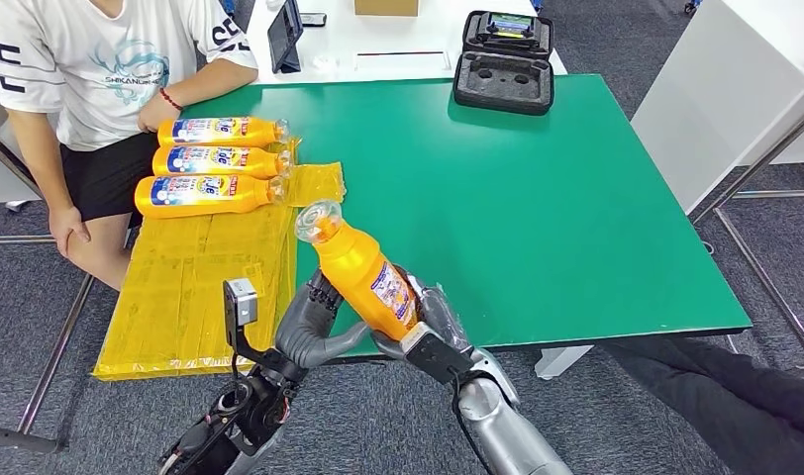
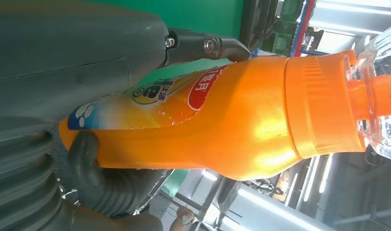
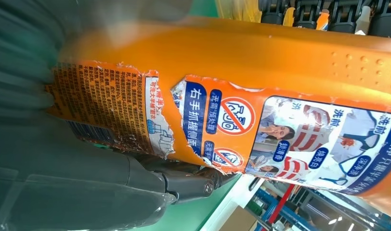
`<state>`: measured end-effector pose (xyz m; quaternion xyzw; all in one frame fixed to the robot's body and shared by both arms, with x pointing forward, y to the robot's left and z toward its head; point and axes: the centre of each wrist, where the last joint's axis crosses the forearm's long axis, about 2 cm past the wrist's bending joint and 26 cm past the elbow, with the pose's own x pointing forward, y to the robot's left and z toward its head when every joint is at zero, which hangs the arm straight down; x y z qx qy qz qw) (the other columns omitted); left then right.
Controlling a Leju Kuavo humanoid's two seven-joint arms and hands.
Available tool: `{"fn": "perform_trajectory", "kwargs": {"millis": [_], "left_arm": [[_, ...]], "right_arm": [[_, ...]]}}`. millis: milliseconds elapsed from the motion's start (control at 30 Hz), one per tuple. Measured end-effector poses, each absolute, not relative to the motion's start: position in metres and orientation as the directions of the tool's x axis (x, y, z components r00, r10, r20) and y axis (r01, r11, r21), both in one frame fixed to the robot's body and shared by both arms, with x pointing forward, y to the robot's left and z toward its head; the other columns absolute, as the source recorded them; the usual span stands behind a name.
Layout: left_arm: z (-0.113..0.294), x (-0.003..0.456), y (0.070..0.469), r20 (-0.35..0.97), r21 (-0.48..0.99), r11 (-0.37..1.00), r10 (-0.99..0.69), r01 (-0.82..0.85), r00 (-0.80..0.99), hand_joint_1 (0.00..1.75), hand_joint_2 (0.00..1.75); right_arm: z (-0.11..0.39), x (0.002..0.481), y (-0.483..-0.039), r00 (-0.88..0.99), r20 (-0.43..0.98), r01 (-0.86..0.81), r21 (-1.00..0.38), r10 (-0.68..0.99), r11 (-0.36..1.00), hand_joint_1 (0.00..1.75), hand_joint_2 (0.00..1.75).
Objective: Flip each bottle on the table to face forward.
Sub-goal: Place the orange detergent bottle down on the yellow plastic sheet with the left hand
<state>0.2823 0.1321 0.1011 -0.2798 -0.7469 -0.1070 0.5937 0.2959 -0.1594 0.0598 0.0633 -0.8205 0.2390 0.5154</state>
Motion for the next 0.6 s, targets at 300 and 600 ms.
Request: {"fn": "perform_trajectory", "kwargs": {"millis": [300, 600], "left_arm": [[0.089, 0.282, 0.132, 0.969, -0.177, 0.837, 0.241, 0.517, -0.059, 0.00, 1.75], [0.082, 0.284, 0.130, 0.968, -0.211, 0.848, 0.249, 0.486, -0.014, 0.00, 1.75]], "right_arm": [[0.058, 0.298, -0.157, -0.455, 0.878, -0.368, -0.336, 0.147, 0.867, 1.75, 1.75], [0.053, 0.293, -0.149, -0.446, 0.883, -0.418, -0.350, 0.146, 0.838, 1.75, 1.75]]}}
